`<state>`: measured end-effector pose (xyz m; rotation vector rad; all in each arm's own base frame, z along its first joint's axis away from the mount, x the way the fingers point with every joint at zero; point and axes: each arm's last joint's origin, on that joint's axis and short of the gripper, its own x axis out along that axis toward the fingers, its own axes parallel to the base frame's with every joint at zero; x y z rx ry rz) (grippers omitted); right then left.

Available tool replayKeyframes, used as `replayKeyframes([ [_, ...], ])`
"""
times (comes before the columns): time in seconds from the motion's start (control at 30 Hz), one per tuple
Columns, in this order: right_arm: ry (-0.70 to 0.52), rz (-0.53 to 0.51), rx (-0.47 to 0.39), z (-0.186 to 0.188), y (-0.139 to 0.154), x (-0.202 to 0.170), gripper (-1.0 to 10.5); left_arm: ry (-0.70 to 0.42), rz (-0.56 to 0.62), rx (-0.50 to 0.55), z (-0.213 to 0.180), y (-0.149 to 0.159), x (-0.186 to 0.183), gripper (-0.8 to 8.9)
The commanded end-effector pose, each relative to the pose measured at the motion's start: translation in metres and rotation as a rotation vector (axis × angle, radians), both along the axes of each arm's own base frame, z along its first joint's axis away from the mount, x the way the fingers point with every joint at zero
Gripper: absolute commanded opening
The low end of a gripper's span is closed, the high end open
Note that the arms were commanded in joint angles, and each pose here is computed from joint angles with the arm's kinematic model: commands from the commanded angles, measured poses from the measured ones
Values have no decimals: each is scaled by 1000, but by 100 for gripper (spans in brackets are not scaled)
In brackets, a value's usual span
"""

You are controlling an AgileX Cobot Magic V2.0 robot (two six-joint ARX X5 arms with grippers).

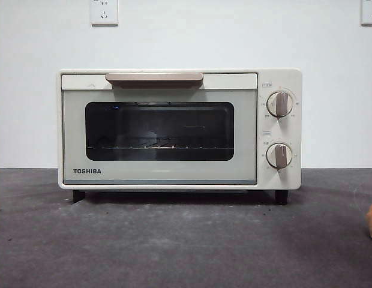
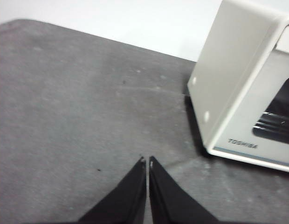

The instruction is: The left arm flap open the oven, the right arm pick bread and place it into oven, the left arm flap close the oven

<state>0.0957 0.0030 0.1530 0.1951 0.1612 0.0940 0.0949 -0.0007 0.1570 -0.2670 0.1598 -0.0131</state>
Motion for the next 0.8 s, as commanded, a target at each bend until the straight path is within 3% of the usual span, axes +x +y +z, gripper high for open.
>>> replayKeyframes([
  [0.03, -8, -12, 141, 7, 0, -1, 12, -12, -14, -81, 10, -2, -1, 18],
  [0.2, -56, -6, 204, 36, 1, -8, 12, -47, -22, -153, 38, -3, -4, 18],
  [0.4, -23, 6, 208, 81, 2, -24, 12, 7, -40, -173, 75, -4, -4, 18],
  [0.67, 89, 145, 203, 130, 6, -35, 12, 40, -185, -66, 141, -14, 4, 18],
  [0.8, 124, 225, 148, 151, 8, -35, 12, 65, -312, -32, 168, -24, 9, 18],
])
